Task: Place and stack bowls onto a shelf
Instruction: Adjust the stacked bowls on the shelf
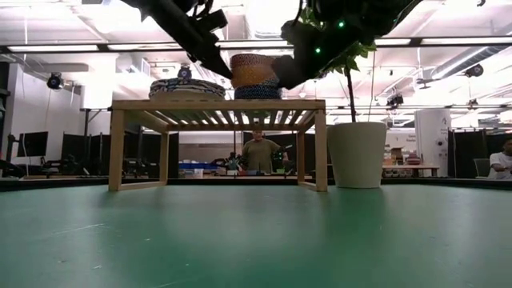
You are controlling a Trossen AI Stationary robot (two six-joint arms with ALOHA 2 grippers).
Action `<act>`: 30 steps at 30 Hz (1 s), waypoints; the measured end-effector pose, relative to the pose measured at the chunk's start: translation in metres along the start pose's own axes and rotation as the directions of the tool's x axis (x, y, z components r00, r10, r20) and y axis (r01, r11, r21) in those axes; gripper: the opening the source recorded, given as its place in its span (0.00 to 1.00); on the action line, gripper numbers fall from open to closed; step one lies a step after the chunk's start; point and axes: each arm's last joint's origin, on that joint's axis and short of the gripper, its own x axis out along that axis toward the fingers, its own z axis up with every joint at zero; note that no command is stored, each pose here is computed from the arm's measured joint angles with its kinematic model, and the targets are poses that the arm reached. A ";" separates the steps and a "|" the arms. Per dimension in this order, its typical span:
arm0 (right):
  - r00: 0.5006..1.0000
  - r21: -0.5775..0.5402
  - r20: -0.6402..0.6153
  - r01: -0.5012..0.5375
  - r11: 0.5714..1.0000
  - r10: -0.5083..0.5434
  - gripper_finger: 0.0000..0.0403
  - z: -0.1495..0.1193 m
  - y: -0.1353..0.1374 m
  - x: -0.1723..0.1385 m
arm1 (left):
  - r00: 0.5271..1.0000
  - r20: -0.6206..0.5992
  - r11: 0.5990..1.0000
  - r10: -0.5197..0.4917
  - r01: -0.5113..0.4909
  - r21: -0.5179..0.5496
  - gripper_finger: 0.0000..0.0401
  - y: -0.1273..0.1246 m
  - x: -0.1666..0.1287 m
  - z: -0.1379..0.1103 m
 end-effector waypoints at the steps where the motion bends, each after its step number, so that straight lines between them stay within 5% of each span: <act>1: 1.000 -0.004 -0.005 0.008 1.000 -0.008 0.02 0.000 0.001 0.001 | 1.000 -0.001 1.000 0.001 -0.001 -0.001 0.00 0.000 0.000 0.000; 10: 1.000 -0.005 0.005 -0.002 1.000 0.002 0.02 0.004 0.003 0.002 | 1.000 0.018 0.999 0.009 -0.009 -0.034 0.00 0.002 -0.001 0.003; 25: 0.989 0.010 -0.003 0.147 0.989 -0.147 0.02 0.006 -0.013 0.005 | 1.000 0.014 0.999 0.018 -0.018 -0.039 0.00 0.003 -0.003 0.004; 30: 0.996 0.013 0.020 0.090 0.996 -0.090 0.02 0.003 -0.011 0.014 | 1.000 0.012 0.998 0.017 -0.017 -0.053 0.00 0.003 -0.003 0.003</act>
